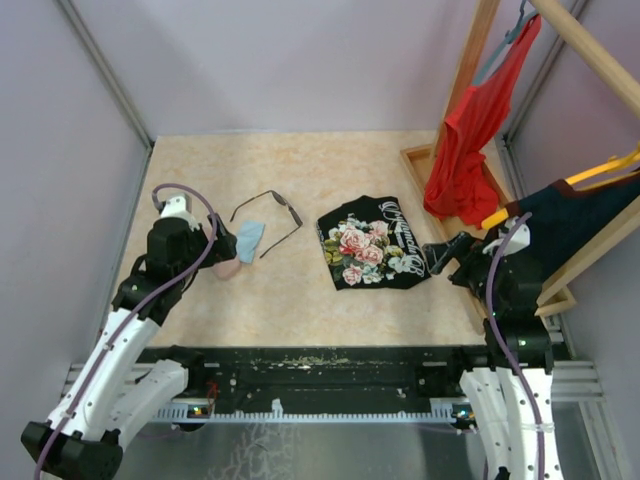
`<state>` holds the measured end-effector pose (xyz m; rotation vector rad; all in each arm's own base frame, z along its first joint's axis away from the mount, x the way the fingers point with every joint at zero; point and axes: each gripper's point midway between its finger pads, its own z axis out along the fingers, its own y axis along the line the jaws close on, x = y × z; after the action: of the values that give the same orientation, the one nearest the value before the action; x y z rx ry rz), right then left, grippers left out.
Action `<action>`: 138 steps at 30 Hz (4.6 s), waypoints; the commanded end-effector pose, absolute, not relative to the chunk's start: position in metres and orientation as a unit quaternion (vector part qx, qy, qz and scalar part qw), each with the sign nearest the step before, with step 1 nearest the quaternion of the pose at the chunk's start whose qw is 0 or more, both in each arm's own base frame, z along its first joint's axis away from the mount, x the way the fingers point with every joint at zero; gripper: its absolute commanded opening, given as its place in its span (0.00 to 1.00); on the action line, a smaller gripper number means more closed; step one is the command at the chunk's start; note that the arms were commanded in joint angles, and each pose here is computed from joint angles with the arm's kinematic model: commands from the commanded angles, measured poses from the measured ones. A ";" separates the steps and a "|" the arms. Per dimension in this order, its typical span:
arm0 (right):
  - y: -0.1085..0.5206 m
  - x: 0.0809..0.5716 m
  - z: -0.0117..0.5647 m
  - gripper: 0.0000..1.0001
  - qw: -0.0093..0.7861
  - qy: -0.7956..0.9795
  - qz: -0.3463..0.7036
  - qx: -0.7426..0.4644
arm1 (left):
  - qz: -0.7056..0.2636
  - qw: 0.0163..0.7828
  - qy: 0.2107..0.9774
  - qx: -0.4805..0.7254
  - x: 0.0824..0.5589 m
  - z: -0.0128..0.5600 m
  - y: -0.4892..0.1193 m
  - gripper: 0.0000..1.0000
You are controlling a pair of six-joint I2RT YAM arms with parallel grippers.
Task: Organize the sunglasses
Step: Open the sunglasses case at the center of the board.
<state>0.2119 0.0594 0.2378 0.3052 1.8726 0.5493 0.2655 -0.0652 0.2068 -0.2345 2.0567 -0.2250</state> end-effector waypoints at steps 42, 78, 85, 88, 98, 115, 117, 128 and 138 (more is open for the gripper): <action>0.259 0.235 0.148 0.96 0.421 0.876 0.210 -0.104 | 0.039 0.385 0.859 -0.337 0.321 0.097 -0.019 1.00; 0.242 0.212 0.105 0.95 0.382 0.895 0.213 -0.086 | 0.104 0.331 0.854 -0.387 0.352 0.037 0.001 0.83; 0.239 0.211 0.106 0.94 0.385 0.895 0.210 -0.084 | 0.105 0.335 0.852 -0.388 0.354 0.039 0.003 0.70; 0.237 0.211 0.107 0.94 0.386 0.895 0.207 -0.083 | 0.106 0.345 0.845 -0.395 0.352 0.048 0.006 0.61; 0.227 0.215 0.133 0.93 0.421 0.879 0.211 -0.069 | 0.031 0.430 0.831 -0.352 0.343 0.124 -0.002 0.00; 0.270 0.191 0.275 0.91 0.525 0.708 0.461 -0.105 | -0.450 0.489 0.736 0.132 0.268 0.265 -0.226 0.00; 0.281 0.191 0.281 0.91 0.517 0.698 0.482 -0.110 | -0.480 0.483 0.714 0.160 0.252 0.276 -0.250 0.00; 0.297 0.196 0.283 0.89 0.503 0.685 0.521 -0.084 | -0.510 0.495 0.683 0.168 0.238 0.298 -0.263 0.00; 0.302 0.206 0.272 0.88 0.499 0.699 0.508 -0.069 | -0.528 0.498 0.674 0.141 0.238 0.303 -0.262 0.00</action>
<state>0.2016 0.2983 0.2540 -0.1956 1.7552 1.1981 0.2412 -0.2624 0.2738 0.3500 1.7494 -1.2348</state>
